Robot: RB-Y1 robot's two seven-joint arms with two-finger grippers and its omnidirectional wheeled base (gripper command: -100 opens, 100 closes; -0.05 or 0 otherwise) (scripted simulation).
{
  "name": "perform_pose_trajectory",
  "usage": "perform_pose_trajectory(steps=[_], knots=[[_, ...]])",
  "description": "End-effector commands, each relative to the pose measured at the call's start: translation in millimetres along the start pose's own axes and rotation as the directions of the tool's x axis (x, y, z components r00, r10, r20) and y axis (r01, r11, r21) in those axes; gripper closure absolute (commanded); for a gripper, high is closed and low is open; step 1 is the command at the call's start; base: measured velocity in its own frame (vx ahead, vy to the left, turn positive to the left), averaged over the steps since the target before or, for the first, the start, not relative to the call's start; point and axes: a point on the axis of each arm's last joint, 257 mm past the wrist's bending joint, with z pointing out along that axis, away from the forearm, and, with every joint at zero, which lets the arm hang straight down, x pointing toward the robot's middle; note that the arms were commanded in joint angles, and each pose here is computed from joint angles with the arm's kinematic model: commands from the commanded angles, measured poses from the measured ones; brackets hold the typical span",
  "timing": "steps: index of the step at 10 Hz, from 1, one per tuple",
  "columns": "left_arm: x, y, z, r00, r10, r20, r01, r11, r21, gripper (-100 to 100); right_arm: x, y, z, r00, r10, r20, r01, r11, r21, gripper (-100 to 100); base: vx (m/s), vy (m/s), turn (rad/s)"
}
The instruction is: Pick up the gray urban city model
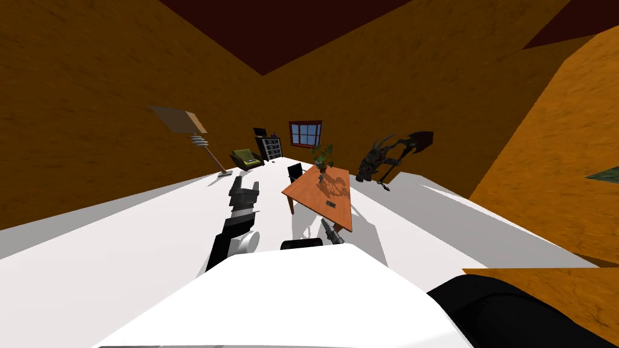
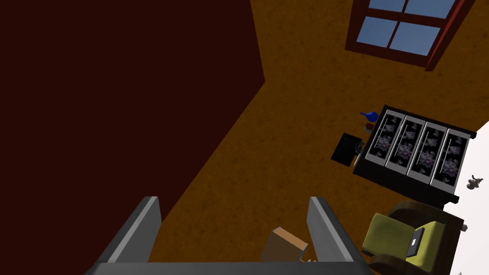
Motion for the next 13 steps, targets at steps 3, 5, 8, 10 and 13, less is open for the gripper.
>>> perform_pose_trajectory(steps=[3,5,8,10,13], knots=[[0.0,0.0,0.0,1.000,0.000,0.000,0.000,1.000,0.000,0,55.4,-53.3,-53.2,0.983,-0.029,-0.181,0.051,0.992,0.120,-100,-0.009,0.057,0.173],[0.0,0.0,0.0,1.000,0.000,0.000,0.000,1.000,0.000,0,79.1,-78.6,-83.7,0.963,-0.035,-0.268,0.084,0.981,0.173,-100,-0.006,0.060,0.159],[-0.1,0.0,0.0,1.000,0.000,0.000,0.000,1.000,0.000,0,117.2,-121.9,-152.1,0.901,-0.036,-0.433,0.162,0.953,0.257,-100,0.014,0.089,0.217],[0.0,0.0,0.0,1.000,0.000,0.000,0.000,1.000,0.000,0,120.1,-136.8,-167.2,0.893,-0.026,-0.449,0.174,0.940,0.293,-100,0.000,0.032,0.065],[-0.1,0.0,0.0,1.000,0.000,0.000,0.000,1.000,0.000,0,133.1,-157.3,-208.5,0.849,-0.017,-0.528,0.223,0.918,0.329,-100,0.017,0.031,0.114]])
